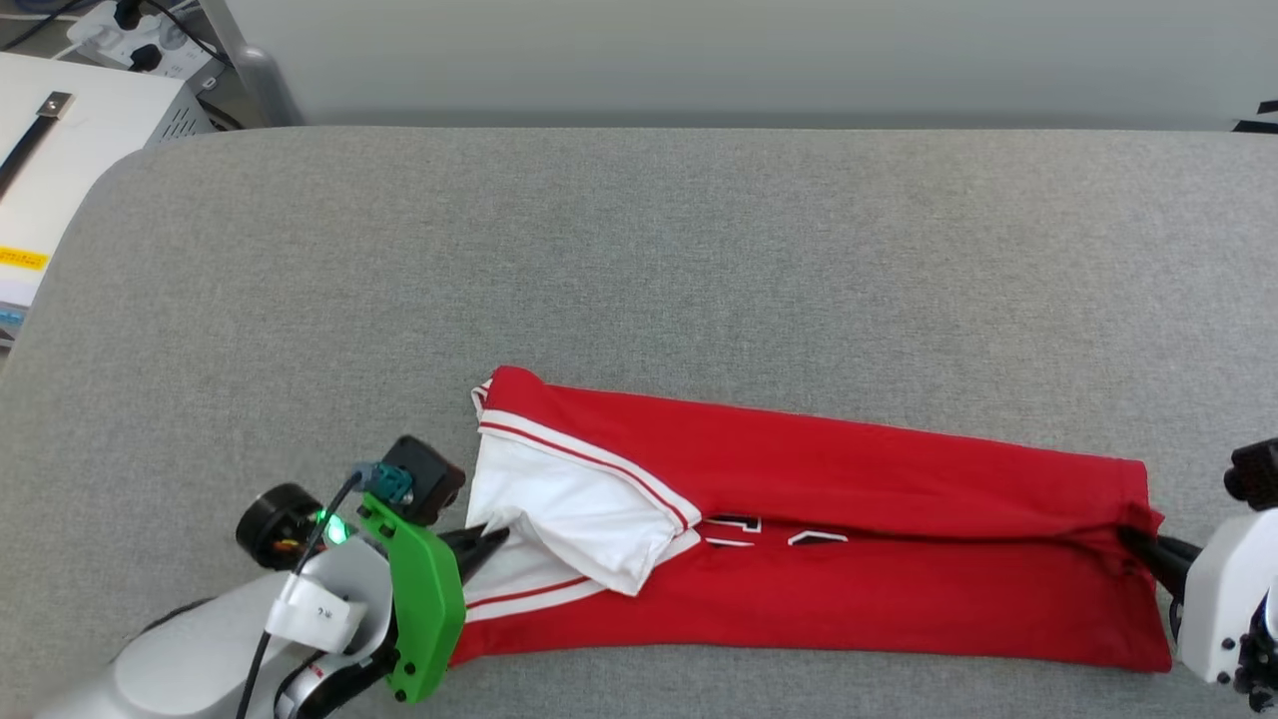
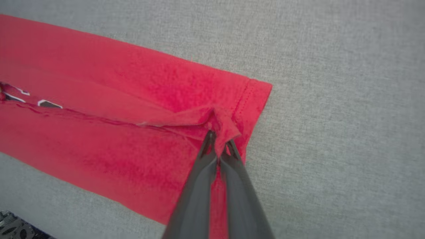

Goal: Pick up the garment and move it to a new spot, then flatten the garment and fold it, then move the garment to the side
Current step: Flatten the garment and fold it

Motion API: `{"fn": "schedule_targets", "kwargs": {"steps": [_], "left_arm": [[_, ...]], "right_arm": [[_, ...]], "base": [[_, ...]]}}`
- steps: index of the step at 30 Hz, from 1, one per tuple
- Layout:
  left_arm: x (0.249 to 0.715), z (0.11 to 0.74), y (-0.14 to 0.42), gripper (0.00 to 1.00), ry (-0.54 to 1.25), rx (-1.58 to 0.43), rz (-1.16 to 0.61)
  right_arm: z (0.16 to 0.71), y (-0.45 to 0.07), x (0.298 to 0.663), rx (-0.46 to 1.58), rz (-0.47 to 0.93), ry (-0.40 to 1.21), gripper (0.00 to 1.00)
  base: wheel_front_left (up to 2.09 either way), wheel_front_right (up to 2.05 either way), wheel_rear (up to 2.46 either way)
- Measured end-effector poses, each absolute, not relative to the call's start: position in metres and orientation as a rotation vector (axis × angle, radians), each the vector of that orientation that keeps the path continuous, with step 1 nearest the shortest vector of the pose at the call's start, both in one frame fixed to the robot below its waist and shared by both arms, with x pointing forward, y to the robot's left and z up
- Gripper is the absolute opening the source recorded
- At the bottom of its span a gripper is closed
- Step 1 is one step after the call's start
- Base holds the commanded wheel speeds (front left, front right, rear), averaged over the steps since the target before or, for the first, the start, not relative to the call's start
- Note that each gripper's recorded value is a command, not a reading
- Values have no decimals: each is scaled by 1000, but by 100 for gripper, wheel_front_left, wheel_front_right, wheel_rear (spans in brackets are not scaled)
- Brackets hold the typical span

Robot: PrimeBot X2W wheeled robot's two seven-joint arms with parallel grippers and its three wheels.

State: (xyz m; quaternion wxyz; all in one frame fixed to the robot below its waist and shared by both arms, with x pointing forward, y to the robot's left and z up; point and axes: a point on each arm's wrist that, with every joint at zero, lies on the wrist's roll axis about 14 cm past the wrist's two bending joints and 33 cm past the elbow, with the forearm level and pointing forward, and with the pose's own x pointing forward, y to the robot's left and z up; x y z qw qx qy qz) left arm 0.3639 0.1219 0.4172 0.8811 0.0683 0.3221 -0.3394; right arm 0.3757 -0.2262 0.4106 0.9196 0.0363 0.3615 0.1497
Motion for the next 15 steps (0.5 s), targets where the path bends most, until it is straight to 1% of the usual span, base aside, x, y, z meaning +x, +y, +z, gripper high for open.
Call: {"fn": "schedule_targets", "kwargs": {"steps": [7,12,13,14,15], "left_arm": [[344,385,129,0,776,85,-670],[339,376,123,0,784,51,-664],[340,377,124,49,769,50,-656],[342,379,125,100,749,52,-646],[344,381,125,100,730,48,-638]], "right_arm": [[376,-221,353,116,294,861,0],[370,-221,352,128,279,862,0],[372,-221,354,133,277,845,47],[374,-221,355,131,276,826,100],[377,-221,356,127,276,806,100]], "base": [[0,0,0],[0,0,0],[0,0,0],[0,0,0],[0,0,0]]}}
